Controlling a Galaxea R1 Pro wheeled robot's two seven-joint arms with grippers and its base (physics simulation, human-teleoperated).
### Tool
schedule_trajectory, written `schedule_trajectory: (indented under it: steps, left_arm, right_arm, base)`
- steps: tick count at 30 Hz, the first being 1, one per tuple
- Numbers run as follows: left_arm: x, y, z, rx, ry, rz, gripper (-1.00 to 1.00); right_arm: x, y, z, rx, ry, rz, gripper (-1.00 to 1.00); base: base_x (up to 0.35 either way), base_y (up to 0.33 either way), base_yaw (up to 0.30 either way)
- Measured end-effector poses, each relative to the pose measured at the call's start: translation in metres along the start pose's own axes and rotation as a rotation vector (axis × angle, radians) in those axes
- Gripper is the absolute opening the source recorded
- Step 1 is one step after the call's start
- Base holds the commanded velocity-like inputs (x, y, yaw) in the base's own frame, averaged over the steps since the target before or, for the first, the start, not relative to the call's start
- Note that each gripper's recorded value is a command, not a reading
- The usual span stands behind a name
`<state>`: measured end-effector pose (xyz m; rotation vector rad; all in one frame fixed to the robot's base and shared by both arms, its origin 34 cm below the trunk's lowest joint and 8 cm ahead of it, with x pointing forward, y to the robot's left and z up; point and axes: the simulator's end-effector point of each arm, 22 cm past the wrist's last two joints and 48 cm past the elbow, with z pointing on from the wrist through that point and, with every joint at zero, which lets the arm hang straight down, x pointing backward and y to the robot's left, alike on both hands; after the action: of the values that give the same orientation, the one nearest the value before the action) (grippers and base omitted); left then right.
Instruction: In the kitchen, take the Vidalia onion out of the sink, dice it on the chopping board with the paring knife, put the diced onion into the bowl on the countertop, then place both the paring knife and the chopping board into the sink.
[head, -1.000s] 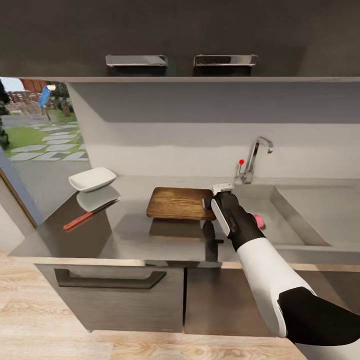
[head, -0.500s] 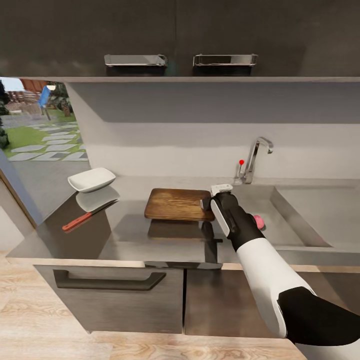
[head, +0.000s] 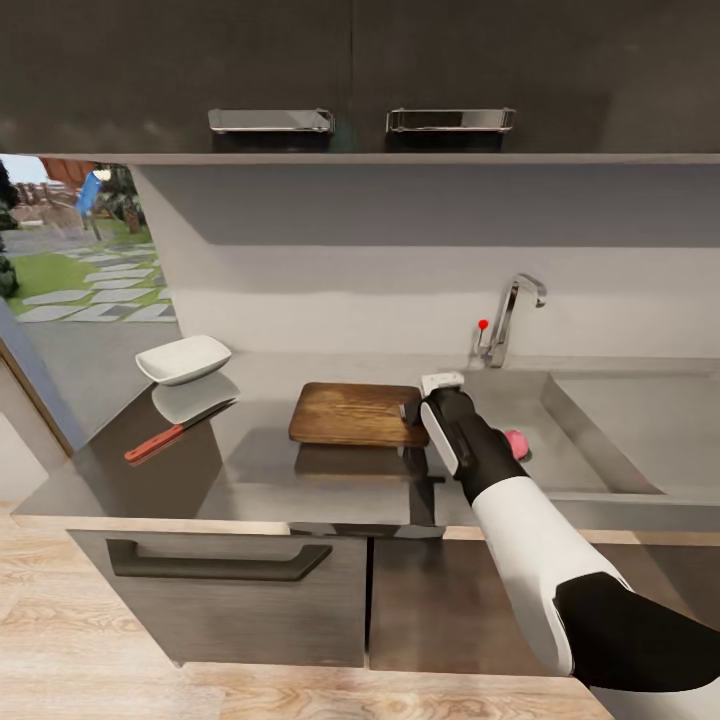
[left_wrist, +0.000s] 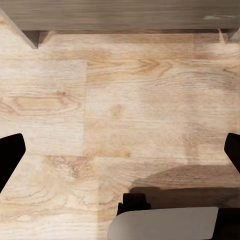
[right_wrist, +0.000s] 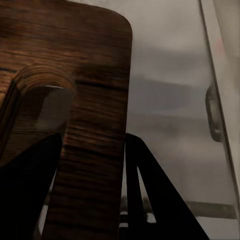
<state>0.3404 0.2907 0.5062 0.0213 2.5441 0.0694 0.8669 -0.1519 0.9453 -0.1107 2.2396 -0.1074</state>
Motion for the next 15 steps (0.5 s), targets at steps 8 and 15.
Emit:
schedule_trajectory:
  steps: [8, 15]
  left_arm:
    - [0.0, 0.0, 0.0, 0.0, 0.0, 0.0, 1.0]
    - [0.0, 0.0, 0.0, 0.0, 0.0, 0.0, 1.0]
  right_arm:
    - [0.008, 0.001, 0.004, 0.001, 0.019, -0.004, -1.0]
    - [0.015, 0.001, 0.007, 0.0, 0.036, -0.007, -1.0]
  base:
    - [0.0, 0.0, 0.0]
    - [0.0, 0.0, 0.0]
